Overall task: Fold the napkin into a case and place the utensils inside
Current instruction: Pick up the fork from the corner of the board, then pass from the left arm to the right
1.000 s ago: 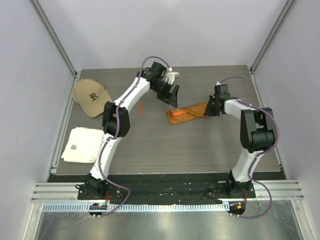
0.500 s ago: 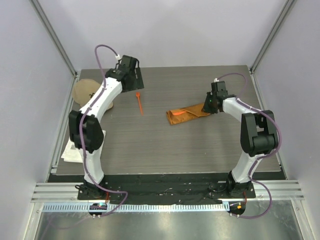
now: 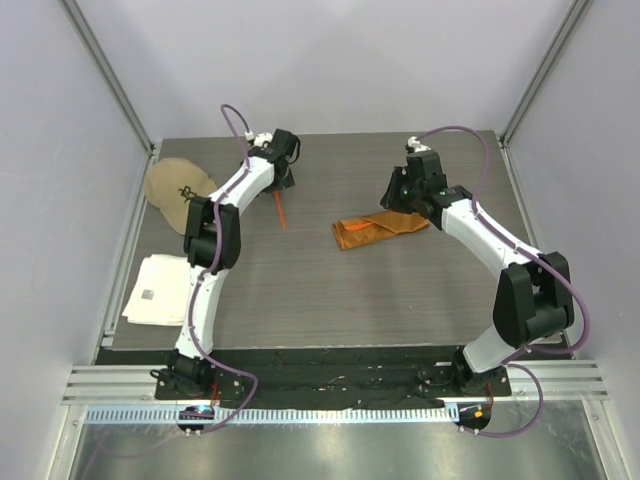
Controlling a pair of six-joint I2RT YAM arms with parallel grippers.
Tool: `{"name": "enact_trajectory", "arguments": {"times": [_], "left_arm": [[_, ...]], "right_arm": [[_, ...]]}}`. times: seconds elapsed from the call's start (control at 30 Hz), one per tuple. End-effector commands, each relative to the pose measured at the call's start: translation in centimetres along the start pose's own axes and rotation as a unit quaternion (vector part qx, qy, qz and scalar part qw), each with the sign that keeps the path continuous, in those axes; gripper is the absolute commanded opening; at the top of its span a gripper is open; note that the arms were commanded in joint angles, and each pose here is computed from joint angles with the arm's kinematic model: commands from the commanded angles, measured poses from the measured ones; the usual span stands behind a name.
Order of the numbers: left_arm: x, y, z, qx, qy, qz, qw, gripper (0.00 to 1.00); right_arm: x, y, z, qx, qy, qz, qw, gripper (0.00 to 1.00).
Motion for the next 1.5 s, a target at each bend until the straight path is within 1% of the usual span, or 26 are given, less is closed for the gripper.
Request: {"name": "enact_trajectory", "arguments": {"times": [0.0,0.07,0.17,0.33,0.43,0.53,0.6,0.63,0.67,0.7,0.73,0.77,0.8,0.87,0.9,0.93,0.97,1.0,1.03,1.07,1.1,1.13,1.2,1.37,1.43,1.47], "left_arm": [[-0.7,-1.6,2.2,-0.044,-0.039,-0.019,0.998,0.83],[-0.1,-1.5,1.6,-0.049,-0.036,-0.019,0.998,0.87],[0.7,-1.9,1.2,-0.049,-0.03,-0.022,0.998,0.87],[2.0,-2.2,0.2,-0.042,-0.017,-0.021,0.999,0.79],[2.4,-2.4,-0.2,-0.033,-0.008,-0.025,0.999,0.7],[2.4,-2.5,-0.1,-0.037,-0.007,-0.041,0.998,0.56],[2.2,-2.8,0.3,-0.042,0.002,-0.063,0.997,0.43],[2.0,-2.9,0.8,-0.046,0.005,-0.073,0.996,0.3],[1.9,-2.8,1.7,-0.056,0.005,-0.084,0.995,0.22],[1.2,-2.8,2.6,-0.061,0.004,-0.096,0.993,0.14],[0.6,-2.8,3.0,-0.061,0.012,-0.113,0.992,0.02],[0.2,-2.5,3.6,-0.064,0.01,-0.121,0.991,0.0],[-0.5,-2.5,4.0,-0.06,0.007,-0.131,0.989,0.0],[-3.3,-2.2,4.6,-0.049,0.009,-0.177,0.983,0.0],[-4.6,-2.4,5.3,-0.056,0.002,-0.204,0.977,0.0],[-6.5,-1.6,4.9,-0.068,0.012,-0.222,0.973,0.0],[-8.3,-1.8,4.3,-0.074,0.032,-0.262,0.962,0.0],[-9.8,-2.4,4.9,-0.094,0.02,-0.309,0.946,0.0],[-9.4,-1.4,1.8,-0.098,0.055,-0.316,0.942,0.0],[-13.3,-1.2,2.9,-0.123,0.044,-0.368,0.921,0.0],[-14.4,-1.2,2.3,-0.131,0.043,-0.386,0.912,0.0],[-14.7,-0.5,1.0,-0.141,0.037,-0.401,0.904,0.0],[-18.7,-0.2,0.6,-0.171,0.02,-0.45,0.876,0.0],[-22.2,1.4,-1.5,-0.215,-0.01,-0.525,0.824,0.0],[-22.5,1.7,-2.6,-0.221,-0.008,-0.534,0.816,0.0],[-22.8,1.7,-2.6,-0.22,-0.011,-0.54,0.812,0.0]], "right_arm": [[-0.5,-0.1,-0.1,-0.008,-0.002,-0.006,1.0,0.27],[-0.4,0.1,-0.2,-0.009,-0.002,-0.003,1.0,0.27],[-0.5,0.4,-0.2,-0.01,-0.002,0.003,1.0,0.27],[-0.7,0.5,-0.3,-0.013,-0.007,0.005,1.0,0.27],[-0.7,0.6,-0.5,-0.013,-0.006,0.006,1.0,0.27],[-0.4,0.8,-0.7,-0.014,-0.005,0.008,1.0,0.27],[-0.1,1.4,-0.8,-0.021,0.0,0.025,0.999,0.28],[-0.1,1.8,-0.7,-0.024,0.001,0.038,0.999,0.31],[0.0,2.1,-0.6,-0.026,0.003,0.049,0.998,0.32],[0.2,2.4,-0.2,-0.036,0.003,0.056,0.998,0.37],[0.0,2.9,0.0,-0.047,0.006,0.077,0.996,0.42],[0.0,3.4,0.1,-0.058,0.008,0.094,0.994,0.48],[0.1,3.5,0.4,-0.071,0.008,0.104,0.992,0.61],[0.0,4.8,0.4,-0.091,0.015,0.157,0.983,0.71],[-0.1,5.4,0.8,-0.094,0.012,0.178,0.979,0.77],[0.6,5.8,0.3,-0.093,0.024,0.198,0.975,0.79],[0.2,7.0,0.2,-0.09,0.032,0.247,0.964,0.81],[0.4,7.6,0.4,-0.087,0.023,0.268,0.959,0.83],[0.5,8.4,0.3,-0.076,0.023,0.288,0.954,0.84],[0.2,9.4,0.0,-0.07,0.032,0.329,0.941,0.86],[0.3,10.1,0.2,-0.066,0.017,0.35,0.934,0.87],[0.3,10.8,0.0,-0.056,0.017,0.37,0.927,0.87],[0.0,12.7,-0.5,-0.035,0.016,0.422,0.906,0.88],[-1.2,16.4,-2.8,0.001,0.03,0.497,0.867,0.85],[-1.7,17.1,-3.4,0.016,0.034,0.514,0.857,0.83],[-1.8,17.3,-3.6,0.019,0.028,0.525,0.851,0.77]]}}
Point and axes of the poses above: each gripper's point midway between its finger pads, its own x axis out along the fingers, its own y axis along the line the jaws close on, z = x × y, the point moved 5 cm from there along -x, back along the fingers, and after that the axes turned 10 degrees about -x, right-handed, at the moved point
